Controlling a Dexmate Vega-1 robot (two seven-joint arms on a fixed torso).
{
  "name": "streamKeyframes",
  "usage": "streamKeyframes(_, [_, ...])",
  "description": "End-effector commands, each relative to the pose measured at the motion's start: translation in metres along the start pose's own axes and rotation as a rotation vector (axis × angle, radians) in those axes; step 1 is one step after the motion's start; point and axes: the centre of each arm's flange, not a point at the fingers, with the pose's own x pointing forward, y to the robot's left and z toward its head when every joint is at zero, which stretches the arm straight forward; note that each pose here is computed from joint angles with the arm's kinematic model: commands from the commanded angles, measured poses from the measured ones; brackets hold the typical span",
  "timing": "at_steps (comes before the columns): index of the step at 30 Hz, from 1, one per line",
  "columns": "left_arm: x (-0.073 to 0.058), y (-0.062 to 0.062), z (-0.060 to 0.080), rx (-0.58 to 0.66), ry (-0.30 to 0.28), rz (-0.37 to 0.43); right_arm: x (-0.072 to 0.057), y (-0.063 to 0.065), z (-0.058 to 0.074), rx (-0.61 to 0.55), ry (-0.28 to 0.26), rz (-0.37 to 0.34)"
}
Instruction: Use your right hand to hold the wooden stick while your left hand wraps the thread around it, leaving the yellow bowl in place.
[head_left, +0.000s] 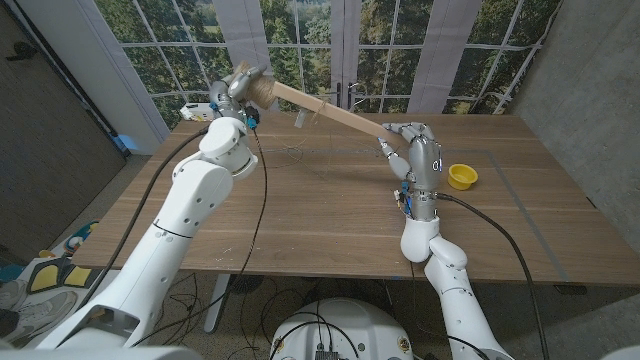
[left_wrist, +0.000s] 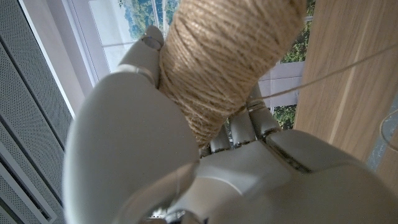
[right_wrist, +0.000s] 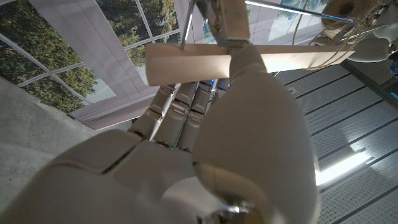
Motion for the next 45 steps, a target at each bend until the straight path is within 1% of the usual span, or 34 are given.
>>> streamKeyframes(1, [0.005,-0.028,0.028,0.039,-0.033,-0.051,-0.008,-0.001,0.016,0.025,-0.049,0.031])
streamKeyframes(8, [0.004,-0.050,0.044,0.072,-0.061,-0.107,-0.011,0.001,0.022,0.031,-0.077,0.052])
streamKeyframes(14, [0.002,-0.067,0.058,0.094,-0.092,-0.128,-0.015,0.006,0.025,0.037,-0.085,0.073])
streamKeyframes(15, [0.002,-0.069,0.059,0.086,-0.089,-0.144,-0.015,0.006,0.025,0.038,-0.086,0.076])
streamKeyframes(17, [0.000,-0.075,0.061,0.101,-0.100,-0.152,-0.016,0.007,0.026,0.040,-0.088,0.079])
streamKeyframes(19, [-0.002,-0.082,0.061,0.088,-0.101,-0.169,-0.016,0.008,0.026,0.041,-0.087,0.080])
streamKeyframes(21, [-0.005,-0.088,0.060,0.093,-0.114,-0.188,-0.016,0.009,0.026,0.045,-0.089,0.083])
streamKeyframes(22, [-0.009,-0.094,0.060,0.092,-0.118,-0.222,-0.017,0.010,0.027,0.041,-0.091,0.088])
streamKeyframes(24, [-0.010,-0.097,0.060,0.099,-0.120,-0.229,-0.017,0.011,0.026,0.044,-0.090,0.090])
streamKeyframes(25, [-0.014,-0.102,0.061,0.099,-0.123,-0.254,-0.017,0.013,0.026,0.041,-0.090,0.094])
streamKeyframes(26, [-0.014,-0.102,0.061,0.100,-0.123,-0.255,-0.017,0.013,0.026,0.041,-0.090,0.094])
streamKeyframes(27, [-0.017,-0.107,0.061,0.092,-0.131,-0.272,-0.017,0.014,0.025,0.038,-0.090,0.097])
streamKeyframes(28, [-0.018,-0.107,0.061,0.091,-0.132,-0.273,-0.017,0.014,0.025,0.038,-0.090,0.097])
streamKeyframes(29, [-0.021,-0.111,0.064,0.096,-0.148,-0.293,-0.016,0.016,0.025,0.035,-0.093,0.102])
streamKeyframes(31, [-0.024,-0.113,0.065,0.095,-0.158,-0.289,-0.016,0.017,0.024,0.027,-0.097,0.106])
streamKeyframes(32, [-0.026,-0.116,0.066,0.091,-0.162,-0.315,-0.015,0.018,0.024,0.024,-0.098,0.110])
streamKeyframes(34, [-0.030,-0.119,0.067,0.096,-0.173,-0.325,-0.014,0.020,0.023,0.012,-0.103,0.116])
streamKeyframes(37, [-0.033,-0.122,0.067,0.081,-0.168,-0.353,-0.013,0.024,0.023,-0.010,-0.112,0.127])
streamKeyframes(40, [-0.039,-0.123,0.066,0.066,-0.181,-0.370,-0.012,0.028,0.022,-0.034,-0.118,0.139])
streamKeyframes(42, [-0.041,-0.123,0.063,0.047,-0.174,-0.397,-0.010,0.031,0.020,-0.046,-0.120,0.146])
streamKeyframes(45, [-0.045,-0.123,0.060,0.048,-0.171,-0.411,-0.009,0.035,0.017,-0.069,-0.118,0.154])
